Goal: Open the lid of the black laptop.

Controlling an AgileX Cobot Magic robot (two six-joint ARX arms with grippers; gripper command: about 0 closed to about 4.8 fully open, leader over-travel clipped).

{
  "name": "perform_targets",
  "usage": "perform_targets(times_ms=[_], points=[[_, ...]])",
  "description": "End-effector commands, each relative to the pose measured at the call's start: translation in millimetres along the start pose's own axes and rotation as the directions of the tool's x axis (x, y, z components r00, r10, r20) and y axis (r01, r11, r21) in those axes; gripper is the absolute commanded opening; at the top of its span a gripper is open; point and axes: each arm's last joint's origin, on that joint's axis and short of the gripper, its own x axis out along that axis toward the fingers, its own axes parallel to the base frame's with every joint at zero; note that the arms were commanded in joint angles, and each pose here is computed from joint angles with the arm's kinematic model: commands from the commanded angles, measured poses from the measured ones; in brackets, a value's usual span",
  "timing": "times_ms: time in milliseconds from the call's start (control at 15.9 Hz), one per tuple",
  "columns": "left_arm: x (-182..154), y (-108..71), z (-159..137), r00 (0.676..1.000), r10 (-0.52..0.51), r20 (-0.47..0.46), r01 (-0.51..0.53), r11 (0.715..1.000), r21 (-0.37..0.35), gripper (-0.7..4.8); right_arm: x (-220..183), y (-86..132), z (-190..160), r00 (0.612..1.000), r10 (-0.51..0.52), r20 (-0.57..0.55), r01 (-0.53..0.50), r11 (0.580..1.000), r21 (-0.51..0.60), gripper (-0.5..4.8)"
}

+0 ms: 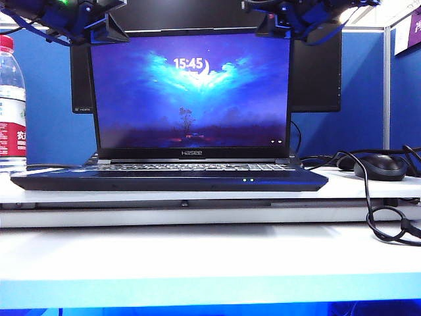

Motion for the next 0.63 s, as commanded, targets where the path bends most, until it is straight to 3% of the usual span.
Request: perform_targets(times_ms=[63,630], points=[[3,2.7,9,0.997,0.019,0.08,-0.022,0.999,0.034,-0.03,5,-9,9,0.999,-0.021,0.045,0.022,1.0,-0.008,-0.01],[19,9.8,11,0.995,0.026,0.093,-0.03,0.999,0.042,-0.03,28,-32,8,0.996,-0.075,0.043,0.076,0.997,-0.015,-0.01]])
